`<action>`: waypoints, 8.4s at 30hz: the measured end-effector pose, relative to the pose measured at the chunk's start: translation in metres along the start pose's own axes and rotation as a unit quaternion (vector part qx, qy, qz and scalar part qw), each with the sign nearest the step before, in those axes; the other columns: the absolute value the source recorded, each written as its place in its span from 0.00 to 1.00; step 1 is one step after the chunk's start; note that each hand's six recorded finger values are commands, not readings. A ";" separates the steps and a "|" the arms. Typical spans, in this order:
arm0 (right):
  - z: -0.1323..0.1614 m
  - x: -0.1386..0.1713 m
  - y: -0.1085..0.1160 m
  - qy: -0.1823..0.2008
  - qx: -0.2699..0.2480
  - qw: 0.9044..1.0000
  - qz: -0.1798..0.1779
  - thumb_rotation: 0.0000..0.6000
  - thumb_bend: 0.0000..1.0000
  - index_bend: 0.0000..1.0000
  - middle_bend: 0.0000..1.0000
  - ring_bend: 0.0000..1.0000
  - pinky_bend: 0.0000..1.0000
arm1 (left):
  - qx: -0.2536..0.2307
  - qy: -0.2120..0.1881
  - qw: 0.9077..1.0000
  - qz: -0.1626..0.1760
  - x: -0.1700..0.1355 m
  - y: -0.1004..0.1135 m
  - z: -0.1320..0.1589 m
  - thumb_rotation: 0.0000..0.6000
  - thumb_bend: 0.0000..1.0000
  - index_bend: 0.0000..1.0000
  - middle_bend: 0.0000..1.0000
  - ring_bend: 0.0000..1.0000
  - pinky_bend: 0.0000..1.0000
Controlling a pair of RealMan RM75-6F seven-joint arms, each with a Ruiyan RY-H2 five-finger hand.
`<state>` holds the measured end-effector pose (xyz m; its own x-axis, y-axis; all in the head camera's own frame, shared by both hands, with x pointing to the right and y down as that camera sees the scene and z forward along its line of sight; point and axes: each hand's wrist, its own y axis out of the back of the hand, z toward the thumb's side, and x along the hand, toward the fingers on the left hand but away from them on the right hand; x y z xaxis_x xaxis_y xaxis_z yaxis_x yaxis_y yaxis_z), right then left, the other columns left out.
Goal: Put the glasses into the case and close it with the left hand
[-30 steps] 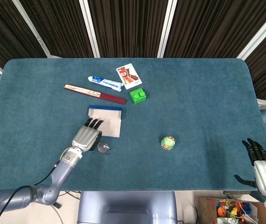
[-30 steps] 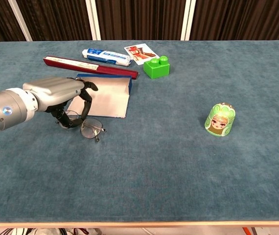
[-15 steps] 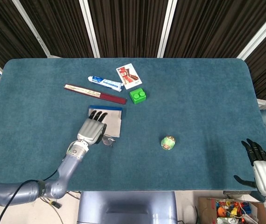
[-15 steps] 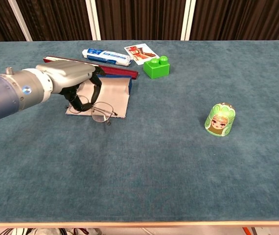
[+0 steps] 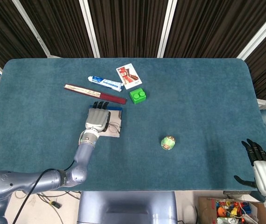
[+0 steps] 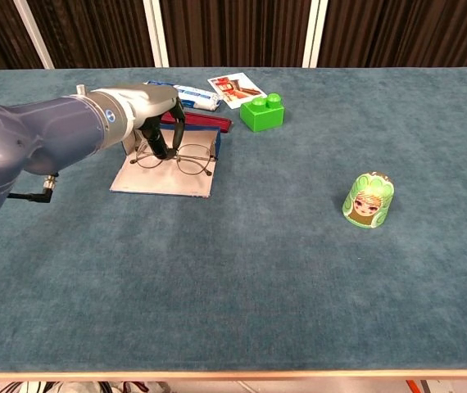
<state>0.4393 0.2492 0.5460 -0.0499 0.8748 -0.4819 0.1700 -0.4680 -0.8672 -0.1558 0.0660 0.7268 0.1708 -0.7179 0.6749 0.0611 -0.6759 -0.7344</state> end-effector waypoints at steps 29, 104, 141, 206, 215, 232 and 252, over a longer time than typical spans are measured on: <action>-0.001 0.000 0.001 -0.005 -0.004 1.000 0.000 1.00 0.09 0.00 0.00 0.00 0.17 | -0.052 0.076 0.996 0.000 0.030 -0.005 -0.023 1.00 0.45 0.60 0.08 0.00 0.00; -0.001 -0.001 0.001 -0.010 -0.007 1.000 0.003 1.00 0.09 0.00 0.00 0.00 0.17 | -0.121 -0.011 0.992 -0.012 -0.051 -0.004 -0.043 1.00 0.47 0.00 0.67 0.60 0.60; -0.002 -0.001 0.001 -0.010 -0.007 1.000 0.008 1.00 0.09 0.00 0.00 0.00 0.17 | -0.090 0.013 0.995 -0.040 -0.036 -0.050 -0.031 1.00 0.53 0.00 0.74 0.67 0.66; -0.004 -0.001 0.000 -0.019 -0.006 1.000 0.011 1.00 0.10 0.00 0.00 0.00 0.17 | -0.065 0.018 0.997 -0.037 -0.030 -0.059 -0.027 1.00 0.53 0.00 0.75 0.67 0.66; -0.004 -0.001 0.000 -0.021 -0.007 1.000 0.012 1.00 0.10 0.00 0.00 0.00 0.17 | -0.057 0.018 0.998 -0.031 -0.027 -0.060 -0.026 1.00 0.53 0.00 0.75 0.67 0.66; -0.004 -0.001 0.000 -0.023 -0.007 1.000 0.012 1.00 0.11 0.00 0.00 0.00 0.17 | -0.044 0.031 0.998 -0.023 -0.016 -0.057 -0.024 1.00 0.53 0.00 0.75 0.67 0.66; -0.005 -0.002 0.000 -0.024 -0.008 1.000 0.011 1.00 0.11 0.00 0.00 0.00 0.17 | -0.031 0.018 0.999 0.007 -0.012 -0.047 -0.007 1.00 0.53 0.00 0.75 0.67 0.66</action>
<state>0.4440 0.2482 0.5471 -0.0940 0.8570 -0.5067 0.1870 -0.4847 -0.8544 -0.1674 0.1049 0.7541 0.1351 -0.7324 0.6673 -0.0031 -0.6738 -0.7389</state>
